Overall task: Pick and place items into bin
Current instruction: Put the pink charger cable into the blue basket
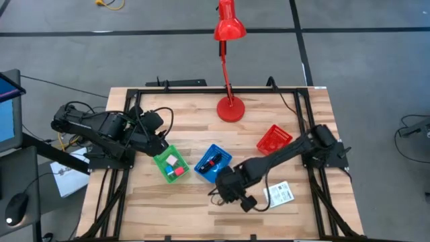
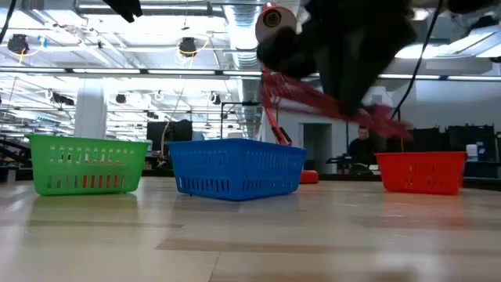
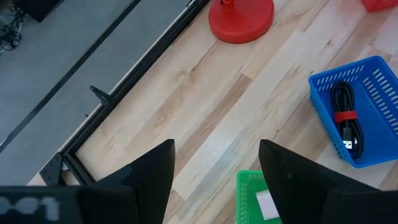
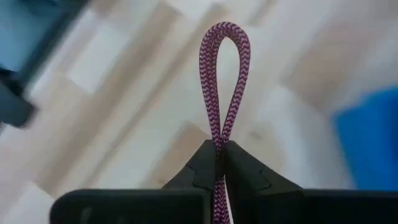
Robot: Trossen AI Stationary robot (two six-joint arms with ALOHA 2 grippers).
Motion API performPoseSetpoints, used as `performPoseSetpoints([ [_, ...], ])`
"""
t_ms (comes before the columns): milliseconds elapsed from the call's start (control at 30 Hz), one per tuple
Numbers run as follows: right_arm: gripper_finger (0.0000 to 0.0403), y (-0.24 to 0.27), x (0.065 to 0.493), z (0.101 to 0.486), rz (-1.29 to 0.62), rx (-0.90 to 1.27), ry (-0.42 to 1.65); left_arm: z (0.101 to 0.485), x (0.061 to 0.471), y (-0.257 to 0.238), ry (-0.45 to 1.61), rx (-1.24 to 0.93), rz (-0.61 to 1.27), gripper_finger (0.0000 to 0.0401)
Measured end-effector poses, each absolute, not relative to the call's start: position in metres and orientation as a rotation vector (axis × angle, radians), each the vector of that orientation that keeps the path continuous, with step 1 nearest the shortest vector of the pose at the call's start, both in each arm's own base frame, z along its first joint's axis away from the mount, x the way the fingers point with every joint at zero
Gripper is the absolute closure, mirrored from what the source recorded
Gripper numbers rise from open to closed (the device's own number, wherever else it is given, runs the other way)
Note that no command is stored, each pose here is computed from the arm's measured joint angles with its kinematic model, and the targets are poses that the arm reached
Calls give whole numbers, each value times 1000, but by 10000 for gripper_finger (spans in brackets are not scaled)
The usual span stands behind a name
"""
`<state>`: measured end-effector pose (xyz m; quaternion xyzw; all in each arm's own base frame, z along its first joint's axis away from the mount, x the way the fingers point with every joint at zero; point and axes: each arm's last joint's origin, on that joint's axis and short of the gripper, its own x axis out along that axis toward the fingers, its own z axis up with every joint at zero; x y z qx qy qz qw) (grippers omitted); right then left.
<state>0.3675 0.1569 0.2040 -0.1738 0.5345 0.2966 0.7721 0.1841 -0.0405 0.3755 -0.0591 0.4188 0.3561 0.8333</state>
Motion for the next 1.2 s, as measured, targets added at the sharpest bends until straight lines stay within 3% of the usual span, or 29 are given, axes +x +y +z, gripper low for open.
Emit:
performPoseSetpoints([
  [233,391,133,373,237,530,-637,996,375,184,-40,902,-90,737,177],
  [400,389,111,382,238,611,-736,951,375,184,-40,902,-89,737,177],
  [900,392,58,403,225,598,-708,935,376,184,-40,908,-70,729,177],
  [1200,391,52,413,190,645,-668,1014,375,184,-40,914,-58,727,177],
])
